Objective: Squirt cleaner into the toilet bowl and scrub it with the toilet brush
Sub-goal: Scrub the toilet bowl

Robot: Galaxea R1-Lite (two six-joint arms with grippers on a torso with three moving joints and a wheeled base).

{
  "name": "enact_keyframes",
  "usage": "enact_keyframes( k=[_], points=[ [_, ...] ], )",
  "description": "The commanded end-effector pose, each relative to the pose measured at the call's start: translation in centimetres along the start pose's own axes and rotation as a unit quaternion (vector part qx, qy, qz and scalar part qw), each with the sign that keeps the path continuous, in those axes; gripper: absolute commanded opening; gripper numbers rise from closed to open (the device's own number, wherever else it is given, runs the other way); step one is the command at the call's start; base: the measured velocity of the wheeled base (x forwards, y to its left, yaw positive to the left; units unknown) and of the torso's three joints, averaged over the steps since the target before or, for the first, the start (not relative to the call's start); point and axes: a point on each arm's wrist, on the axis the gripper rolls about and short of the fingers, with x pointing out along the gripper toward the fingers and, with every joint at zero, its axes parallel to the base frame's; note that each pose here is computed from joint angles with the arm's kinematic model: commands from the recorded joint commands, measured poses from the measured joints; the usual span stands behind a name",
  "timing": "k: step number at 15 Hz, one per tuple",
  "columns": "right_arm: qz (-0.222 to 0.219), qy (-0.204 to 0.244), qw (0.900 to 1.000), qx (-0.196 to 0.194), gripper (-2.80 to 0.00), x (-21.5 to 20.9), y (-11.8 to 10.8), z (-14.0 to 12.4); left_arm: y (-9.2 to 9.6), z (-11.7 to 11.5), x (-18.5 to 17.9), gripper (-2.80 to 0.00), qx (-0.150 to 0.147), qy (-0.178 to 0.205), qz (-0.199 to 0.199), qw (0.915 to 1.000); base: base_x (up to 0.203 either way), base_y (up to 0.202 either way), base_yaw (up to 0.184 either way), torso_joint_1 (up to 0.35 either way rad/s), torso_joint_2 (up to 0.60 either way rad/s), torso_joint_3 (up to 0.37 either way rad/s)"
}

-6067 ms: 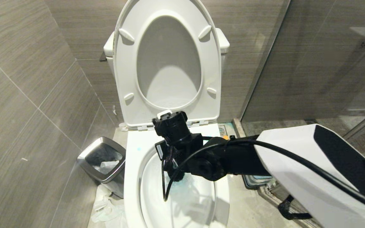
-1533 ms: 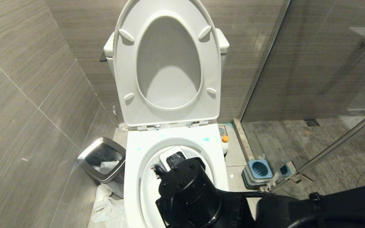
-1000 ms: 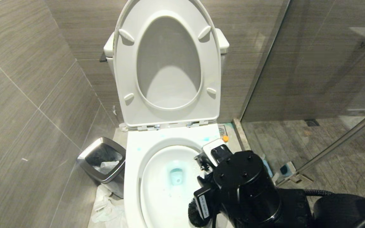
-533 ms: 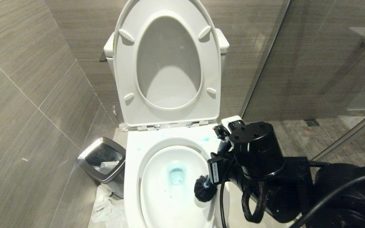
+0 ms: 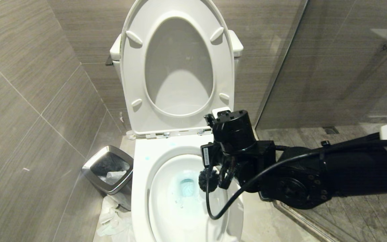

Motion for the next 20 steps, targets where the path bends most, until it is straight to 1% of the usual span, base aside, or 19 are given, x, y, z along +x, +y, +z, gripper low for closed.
enact_keyframes(
  k=[1,5,7,12,13,15,17,18,20],
  points=[
    [-0.002,0.003,1.000,-0.008,-2.80,2.5,1.5,-0.8,0.0,0.0,0.0,-2.80,0.000,0.001,0.000,1.0000,0.000,0.000,0.000,0.000,0.00,0.000],
    [0.001,-0.019,1.000,-0.014,-2.80,5.4,3.6,-0.4,0.0,0.0,0.0,-2.80,0.000,0.001,0.000,1.0000,0.000,0.000,0.000,0.000,0.00,0.000],
    [0.002,-0.024,1.000,-0.019,-2.80,6.6,4.5,-0.6,0.0,0.0,0.0,-2.80,0.000,0.001,-0.001,1.0000,0.000,0.000,0.000,0.000,0.00,0.000],
    [0.024,-0.041,0.999,-0.014,-2.80,7.7,7.6,0.1,0.0,0.0,0.0,-2.80,0.000,0.001,-0.001,1.0000,0.000,0.000,0.000,0.000,0.00,0.000],
    [0.031,-0.043,0.998,-0.015,-2.80,7.6,8.5,0.1,0.0,0.0,0.0,-2.80,0.000,0.001,-0.001,1.0000,0.000,0.000,0.000,0.000,0.00,0.000],
    [0.052,-0.036,0.998,-0.028,-2.80,6.9,10.7,-0.7,0.0,0.0,0.0,-2.80,0.000,0.001,-0.001,1.0000,0.000,0.000,0.000,0.000,0.00,0.000],
    [0.070,-0.031,0.996,-0.037,-2.80,5.7,12.4,-1.5,0.0,0.0,0.0,-2.80,0.000,0.001,0.000,1.0000,0.000,0.000,0.000,0.000,0.00,0.000],
    [0.078,-0.026,0.996,-0.043,-2.80,5.0,13.0,-2.0,0.0,0.0,0.0,-2.80,0.000,0.001,0.000,1.0000,0.000,0.000,0.000,0.000,0.00,0.000],
    [0.093,-0.020,0.994,-0.051,-2.80,3.2,13.7,-2.3,0.0,0.0,0.0,-2.80,0.000,0.001,0.000,1.0000,0.000,0.000,0.000,0.000,0.00,0.000]
  ],
)
